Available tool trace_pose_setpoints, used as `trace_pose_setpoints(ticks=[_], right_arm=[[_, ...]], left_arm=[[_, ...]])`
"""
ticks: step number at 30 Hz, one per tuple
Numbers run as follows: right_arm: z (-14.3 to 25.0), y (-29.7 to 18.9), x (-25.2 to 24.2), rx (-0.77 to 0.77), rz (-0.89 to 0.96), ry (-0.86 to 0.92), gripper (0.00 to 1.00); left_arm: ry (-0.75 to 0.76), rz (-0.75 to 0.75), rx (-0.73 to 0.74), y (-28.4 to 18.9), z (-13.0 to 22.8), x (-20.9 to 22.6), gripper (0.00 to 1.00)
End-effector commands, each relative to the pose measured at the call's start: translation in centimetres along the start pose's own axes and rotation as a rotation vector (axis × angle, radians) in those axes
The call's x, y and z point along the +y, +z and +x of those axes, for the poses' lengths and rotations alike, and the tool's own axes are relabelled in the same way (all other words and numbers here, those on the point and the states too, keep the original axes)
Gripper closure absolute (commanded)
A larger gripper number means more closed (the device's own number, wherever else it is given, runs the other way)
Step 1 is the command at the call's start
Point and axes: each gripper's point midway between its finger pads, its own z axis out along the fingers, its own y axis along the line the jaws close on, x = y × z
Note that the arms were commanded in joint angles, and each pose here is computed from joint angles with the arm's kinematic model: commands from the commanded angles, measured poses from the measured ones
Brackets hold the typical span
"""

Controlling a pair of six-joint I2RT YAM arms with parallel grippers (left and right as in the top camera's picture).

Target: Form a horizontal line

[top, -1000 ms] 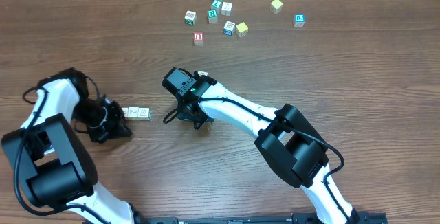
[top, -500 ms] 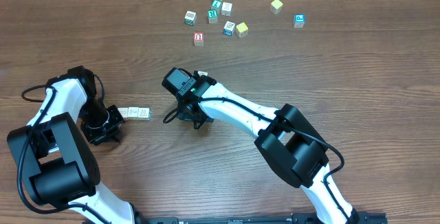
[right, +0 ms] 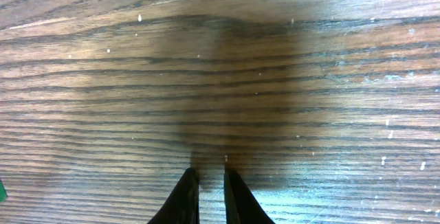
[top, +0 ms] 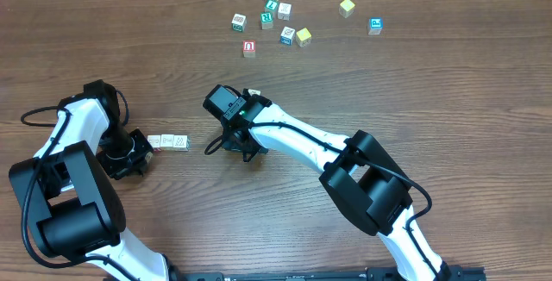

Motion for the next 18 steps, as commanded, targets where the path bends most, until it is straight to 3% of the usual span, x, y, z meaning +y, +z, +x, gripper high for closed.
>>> trace_pose_setpoints(ticks=[1,12,15,18], right_arm=[[-0.1,1.2,-1.7,-0.004,0.063,0.001,0.88],[0.0,1.2,-1.7,-0.004,0.063,0.001,0.88],[-0.1,1.2,-1.7,-0.004,0.063,0.001,0.88],[0.0,1.2,-1.7,-0.004,0.063,0.001,0.88]], left_arm=[[-0.033,-0.009,-0.032,-0.4,-0.3,0.2,0.96],[-0.172,-0.197,-0.07,-0.7,-0.3,3.6,0.96],[-0.148,-0.134,-0.053,-0.6,-0.3,2.5,0.96],[-0.039,0.024,0.028,-0.4,1.0,-0.3,0.96]])
